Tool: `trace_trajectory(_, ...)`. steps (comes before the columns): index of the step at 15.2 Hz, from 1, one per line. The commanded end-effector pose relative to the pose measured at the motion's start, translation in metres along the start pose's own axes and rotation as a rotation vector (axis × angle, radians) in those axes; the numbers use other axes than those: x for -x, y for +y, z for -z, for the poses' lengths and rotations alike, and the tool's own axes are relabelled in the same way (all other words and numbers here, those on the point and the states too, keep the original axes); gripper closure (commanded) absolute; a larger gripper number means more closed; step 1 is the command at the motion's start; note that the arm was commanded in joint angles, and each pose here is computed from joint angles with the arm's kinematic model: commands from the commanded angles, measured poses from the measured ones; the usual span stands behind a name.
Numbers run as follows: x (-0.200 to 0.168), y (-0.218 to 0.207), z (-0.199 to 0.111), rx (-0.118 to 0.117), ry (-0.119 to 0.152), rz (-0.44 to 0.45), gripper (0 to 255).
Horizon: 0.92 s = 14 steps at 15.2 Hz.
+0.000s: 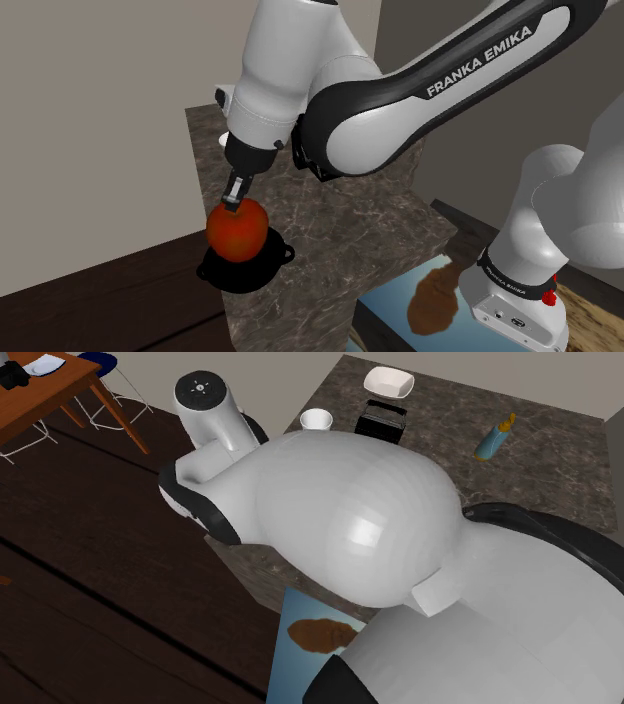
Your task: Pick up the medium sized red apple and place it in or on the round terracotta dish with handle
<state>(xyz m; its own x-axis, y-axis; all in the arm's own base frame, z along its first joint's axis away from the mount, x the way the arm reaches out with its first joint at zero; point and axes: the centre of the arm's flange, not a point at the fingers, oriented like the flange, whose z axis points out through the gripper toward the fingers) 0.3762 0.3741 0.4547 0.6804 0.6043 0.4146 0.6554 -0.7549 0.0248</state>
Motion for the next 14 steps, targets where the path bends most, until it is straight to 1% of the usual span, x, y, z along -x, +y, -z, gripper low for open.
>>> trace_trajectory(1, 0.0018, -0.0004, -0.0061, 0.000, 0.001, 0.000, 255)
trace_trajectory(8, 0.0018, -0.0004, -0.0061, 0.000, 0.001, 0.000, 255)
trace_trajectory(9, 0.0018, -0.0004, -0.0061, 0.000, 0.001, 0.000, 0)
trace_trajectory(14, 0.0019, -0.0003, -0.0061, 0.000, 0.001, 0.000, 0)
